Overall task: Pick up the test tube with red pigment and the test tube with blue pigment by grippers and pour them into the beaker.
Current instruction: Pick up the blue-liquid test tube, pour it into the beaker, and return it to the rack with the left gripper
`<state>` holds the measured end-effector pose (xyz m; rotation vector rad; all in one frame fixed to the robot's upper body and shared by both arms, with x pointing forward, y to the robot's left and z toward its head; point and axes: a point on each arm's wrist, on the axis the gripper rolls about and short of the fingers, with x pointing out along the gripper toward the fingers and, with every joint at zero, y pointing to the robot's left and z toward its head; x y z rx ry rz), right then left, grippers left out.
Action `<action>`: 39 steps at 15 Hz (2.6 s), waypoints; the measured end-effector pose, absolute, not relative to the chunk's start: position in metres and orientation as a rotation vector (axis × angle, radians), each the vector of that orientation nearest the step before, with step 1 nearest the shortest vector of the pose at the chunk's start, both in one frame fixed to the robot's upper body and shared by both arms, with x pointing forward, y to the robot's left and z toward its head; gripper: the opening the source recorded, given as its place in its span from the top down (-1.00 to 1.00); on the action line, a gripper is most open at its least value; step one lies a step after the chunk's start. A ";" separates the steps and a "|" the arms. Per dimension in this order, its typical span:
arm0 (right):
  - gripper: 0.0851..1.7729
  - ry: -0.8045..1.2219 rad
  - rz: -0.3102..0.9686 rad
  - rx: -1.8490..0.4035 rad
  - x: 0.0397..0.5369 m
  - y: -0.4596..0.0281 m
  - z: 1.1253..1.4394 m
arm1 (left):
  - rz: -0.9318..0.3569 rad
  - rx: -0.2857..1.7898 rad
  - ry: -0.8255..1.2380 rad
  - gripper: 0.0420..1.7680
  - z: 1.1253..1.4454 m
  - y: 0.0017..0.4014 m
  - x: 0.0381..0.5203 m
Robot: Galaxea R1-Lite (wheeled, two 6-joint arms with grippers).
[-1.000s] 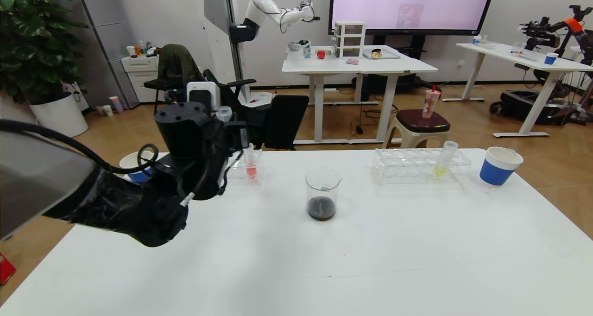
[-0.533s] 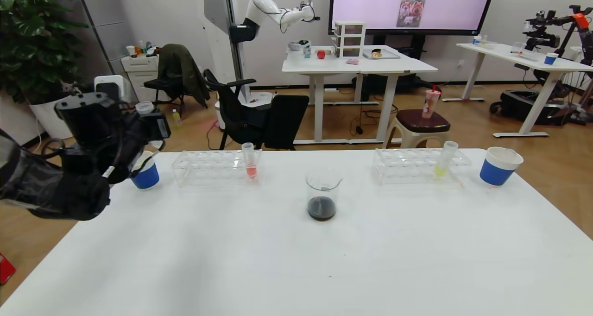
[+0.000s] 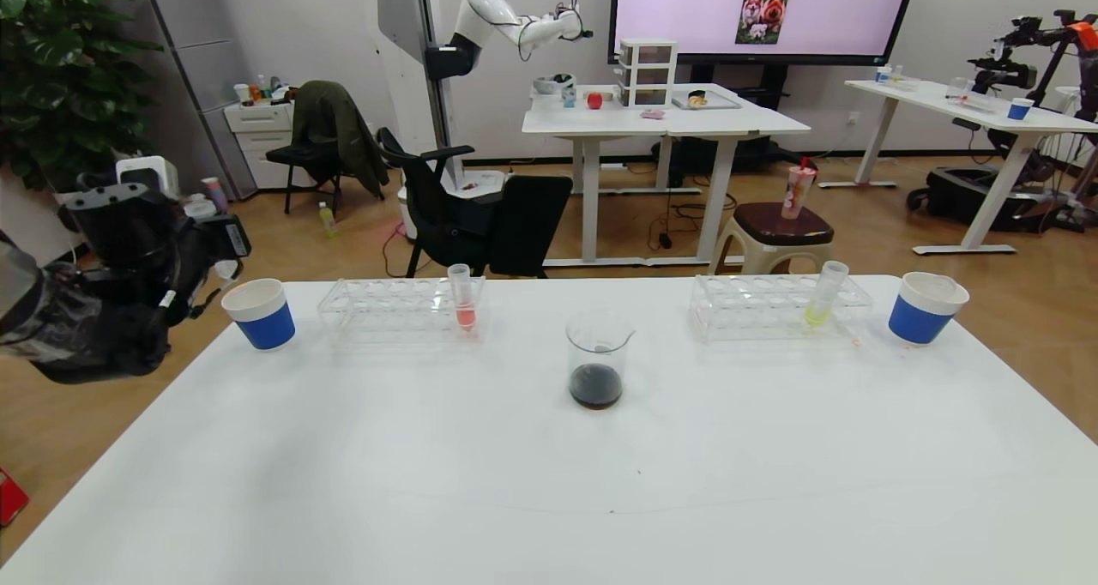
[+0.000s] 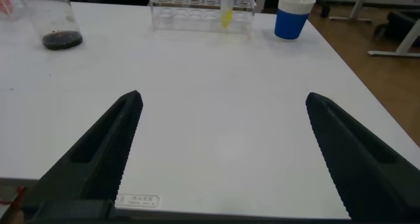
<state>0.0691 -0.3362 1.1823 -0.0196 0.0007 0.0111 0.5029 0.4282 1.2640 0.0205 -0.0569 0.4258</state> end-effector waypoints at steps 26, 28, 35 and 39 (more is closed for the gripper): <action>-0.96 0.001 0.011 -0.019 0.069 -0.336 1.182 | 0.290 -0.004 -0.059 -0.98 1.248 0.372 0.521; -0.96 0.001 0.011 -0.020 0.069 -0.336 1.182 | 0.200 -0.006 -0.067 -0.98 1.267 0.331 0.514; -0.96 0.001 0.011 -0.019 0.069 -0.336 1.182 | 0.043 0.046 -0.173 -0.98 1.347 0.252 0.450; -0.96 0.001 0.011 -0.020 0.069 -0.336 1.182 | 0.023 0.121 -0.231 -0.98 1.411 0.259 0.379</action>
